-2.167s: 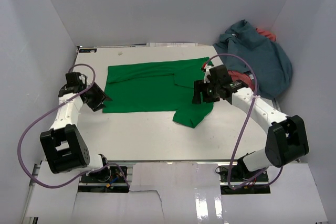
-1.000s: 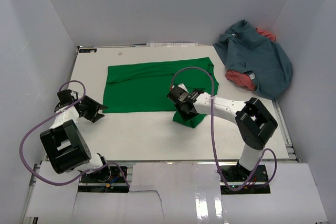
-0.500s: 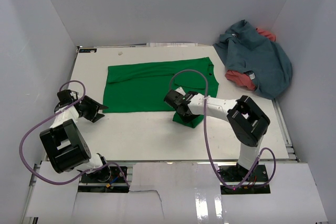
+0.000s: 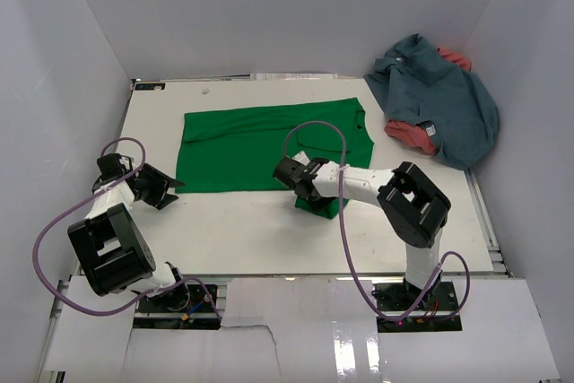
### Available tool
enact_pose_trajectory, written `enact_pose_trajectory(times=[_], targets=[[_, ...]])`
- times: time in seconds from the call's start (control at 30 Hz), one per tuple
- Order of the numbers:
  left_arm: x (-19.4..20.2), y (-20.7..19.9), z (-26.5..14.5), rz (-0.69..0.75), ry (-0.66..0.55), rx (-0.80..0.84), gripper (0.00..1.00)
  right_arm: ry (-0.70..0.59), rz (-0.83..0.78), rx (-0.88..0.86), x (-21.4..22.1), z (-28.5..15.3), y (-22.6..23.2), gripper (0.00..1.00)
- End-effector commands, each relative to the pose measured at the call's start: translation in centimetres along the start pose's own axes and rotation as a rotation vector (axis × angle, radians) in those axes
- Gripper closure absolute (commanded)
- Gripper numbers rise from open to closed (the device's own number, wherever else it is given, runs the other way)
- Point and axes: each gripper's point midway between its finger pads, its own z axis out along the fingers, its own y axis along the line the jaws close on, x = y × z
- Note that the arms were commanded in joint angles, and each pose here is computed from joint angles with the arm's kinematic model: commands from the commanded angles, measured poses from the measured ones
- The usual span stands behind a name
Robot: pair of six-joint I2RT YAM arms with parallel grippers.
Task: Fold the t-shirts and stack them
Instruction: Grap the side of the flattened tshirt closest away from the robot with both arms
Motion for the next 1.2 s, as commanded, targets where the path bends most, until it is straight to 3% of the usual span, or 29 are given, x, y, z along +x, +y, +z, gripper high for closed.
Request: enact_pose_trajectory(times=[0.0, 0.17, 0.23, 0.3, 0.37, 0.57, 0.83, 1.07, 1.17], targets=[[-1.0, -1.1, -0.3, 0.033, -0.023, 0.042, 0.44, -0.019, 0.012, 0.039, -0.9, -0.5, -0.4, 0.68], [-1.0, -1.1, -0.3, 0.035, -0.023, 0.042, 0.44, -0.013, 0.004, 0.044, -0.8, -0.4, -0.3, 0.85], [-1.0, -1.1, -0.3, 0.035, -0.021, 0.042, 0.44, -0.009, 0.0, 0.042, -0.7, -0.4, -0.2, 0.79], [-1.0, -1.1, -0.3, 0.036, -0.022, 0.043, 0.44, -0.005, -0.006, 0.042, -0.7, -0.3, 0.0, 0.64], [-0.9, -1.2, -0.4, 0.036, -0.021, 0.046, 0.44, -0.007, -0.014, 0.042, -0.7, -0.4, 0.2, 0.61], [-1.0, -1.1, -0.3, 0.036, -0.02, 0.047, 0.44, 0.007, -0.026, 0.053, -0.4, -0.1, 0.4, 0.6], [-0.9, -1.1, -0.3, 0.037, -0.018, 0.047, 0.44, 0.005, -0.018, 0.09, -0.5, -0.3, -0.1, 0.7], [-0.9, -1.1, -0.3, 0.038, -0.017, 0.048, 0.44, 0.009, -0.01, 0.121, -0.2, -0.4, -0.7, 0.67], [-1.0, -1.2, -0.3, 0.039, -0.018, 0.049, 0.44, 0.013, -0.008, 0.129, -0.2, -0.4, -0.8, 0.73]])
